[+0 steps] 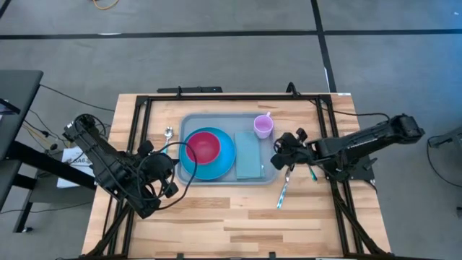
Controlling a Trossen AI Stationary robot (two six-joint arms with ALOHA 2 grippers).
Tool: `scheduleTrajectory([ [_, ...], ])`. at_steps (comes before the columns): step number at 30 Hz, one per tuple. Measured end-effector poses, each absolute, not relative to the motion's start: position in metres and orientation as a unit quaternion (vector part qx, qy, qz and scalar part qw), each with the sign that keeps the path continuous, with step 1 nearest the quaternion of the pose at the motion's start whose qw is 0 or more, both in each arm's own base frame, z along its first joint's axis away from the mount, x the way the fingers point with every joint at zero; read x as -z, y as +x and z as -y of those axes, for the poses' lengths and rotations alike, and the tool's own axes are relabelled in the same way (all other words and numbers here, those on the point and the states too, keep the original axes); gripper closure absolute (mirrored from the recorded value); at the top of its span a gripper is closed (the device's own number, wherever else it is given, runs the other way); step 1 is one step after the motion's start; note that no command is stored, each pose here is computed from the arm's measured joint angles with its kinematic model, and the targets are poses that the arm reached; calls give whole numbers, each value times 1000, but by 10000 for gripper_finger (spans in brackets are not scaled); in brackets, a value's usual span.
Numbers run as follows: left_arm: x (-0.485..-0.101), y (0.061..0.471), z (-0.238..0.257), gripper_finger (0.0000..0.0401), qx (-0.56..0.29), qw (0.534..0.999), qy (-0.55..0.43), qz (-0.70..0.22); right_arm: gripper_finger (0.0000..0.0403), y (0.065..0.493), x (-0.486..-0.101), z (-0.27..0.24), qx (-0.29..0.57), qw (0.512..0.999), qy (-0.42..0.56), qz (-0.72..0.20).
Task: Set up tray
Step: Put the purple fork on the blue napkin
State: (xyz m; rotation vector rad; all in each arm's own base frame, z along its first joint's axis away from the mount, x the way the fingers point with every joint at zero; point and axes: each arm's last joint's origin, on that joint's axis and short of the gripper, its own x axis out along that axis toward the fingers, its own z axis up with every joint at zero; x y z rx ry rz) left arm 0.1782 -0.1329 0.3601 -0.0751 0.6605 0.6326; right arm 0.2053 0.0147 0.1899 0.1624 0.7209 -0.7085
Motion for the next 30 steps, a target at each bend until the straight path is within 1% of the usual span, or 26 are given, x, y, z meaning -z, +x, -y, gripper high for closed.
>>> scheduleTrajectory([
  [3,-360,178,133,401,-306,897,-38,-318,321,198,-174,-10,339,858,118,-367],
  [6,-360,178,133,401,-306,897,-38,-318,321,195,-168,-12,317,852,148,-390],
  [13,-360,178,133,401,-306,897,-39,-316,321,193,-169,-24,277,860,145,-403],
  [19,-360,178,133,401,-306,897,-39,-316,321,207,-169,-29,259,881,165,-360],
  [26,-360,178,133,401,-306,897,-40,-316,321,220,-167,-27,231,902,107,-348],
  [30,-360,178,133,401,-303,895,-47,-324,321,227,-166,-24,234,908,119,-327],
])
